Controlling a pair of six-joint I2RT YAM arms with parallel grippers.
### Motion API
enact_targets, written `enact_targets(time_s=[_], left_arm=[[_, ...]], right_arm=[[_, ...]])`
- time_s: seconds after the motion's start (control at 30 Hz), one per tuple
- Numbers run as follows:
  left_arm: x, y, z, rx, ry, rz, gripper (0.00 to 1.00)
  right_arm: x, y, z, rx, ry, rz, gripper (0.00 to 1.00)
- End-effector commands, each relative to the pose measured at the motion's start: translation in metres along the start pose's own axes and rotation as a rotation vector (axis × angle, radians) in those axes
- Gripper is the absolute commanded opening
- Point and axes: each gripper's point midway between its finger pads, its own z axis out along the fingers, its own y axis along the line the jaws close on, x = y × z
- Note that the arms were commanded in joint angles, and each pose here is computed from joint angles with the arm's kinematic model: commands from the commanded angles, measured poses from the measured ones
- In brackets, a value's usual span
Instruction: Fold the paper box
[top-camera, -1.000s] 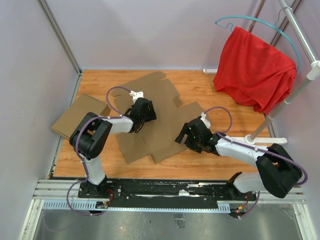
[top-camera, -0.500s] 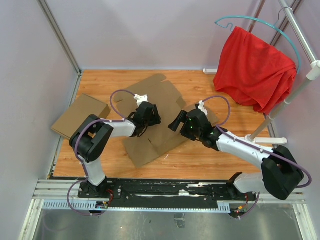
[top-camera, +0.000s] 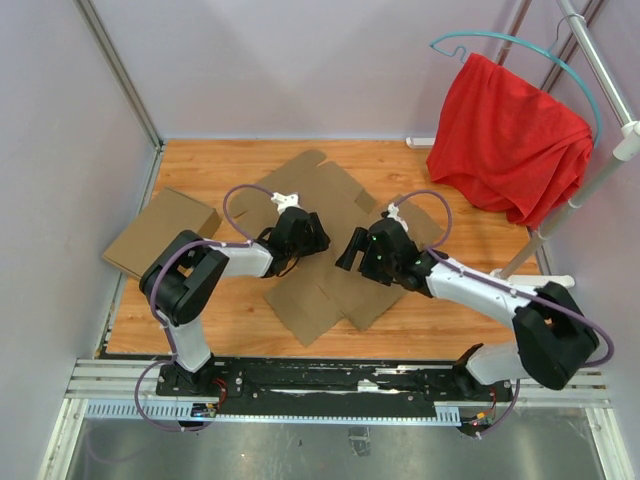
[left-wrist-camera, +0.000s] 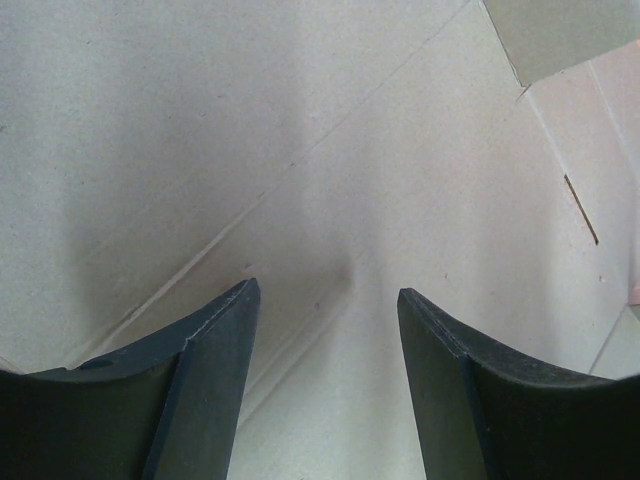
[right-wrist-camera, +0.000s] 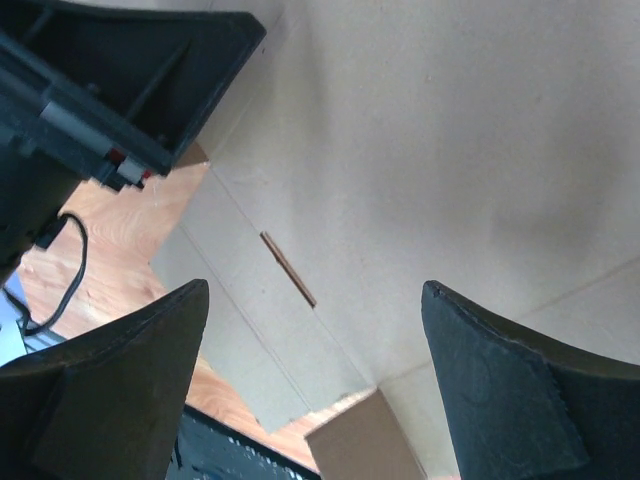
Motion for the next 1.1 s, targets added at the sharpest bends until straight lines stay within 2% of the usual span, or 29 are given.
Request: enact_targets(time_s=[0.0, 0.1, 0.2, 0.37, 0.57, 0.77, 1.07], left_arm=[[0.108, 0.071, -0.021, -0.211, 0.351, 0.011, 0.65], [0.109, 0.072, -0.024, -0.214, 0.34, -0.027, 0.65], [0.108, 0.072, -0.028, -0.208, 0.326, -0.046, 0.65], [0.104, 0.073, -0.031, -0.219, 0.311, -0.042, 0.65], [0.102, 0.074, -0.032, -0.226, 0.307, -0.034, 0.65], [0.101, 0.083, -0.037, -0.258, 0.294, -0.022, 0.65], [0.097, 0.1, -0.047, -0.311, 0.273, -0.015, 0.65]], right_arm=[[-0.011, -0.007, -0.037, 0.044, -0.047, -0.1, 0.88], [-0.015, -0.032, -0.073, 0.148, -0.088, -0.081, 0.9], [0.004, -0.07, -0.088, 0.233, -0.091, 0.037, 0.87], [0.042, -0.1, -0.078, 0.24, -0.03, 0.156, 0.84], [0.059, -0.122, -0.071, 0.33, 0.014, 0.187, 0.85], [0.06, -0.126, -0.057, 0.322, -0.009, 0.206, 0.93], [0.062, -0.113, -0.019, 0.298, 0.043, 0.171, 0.92]])
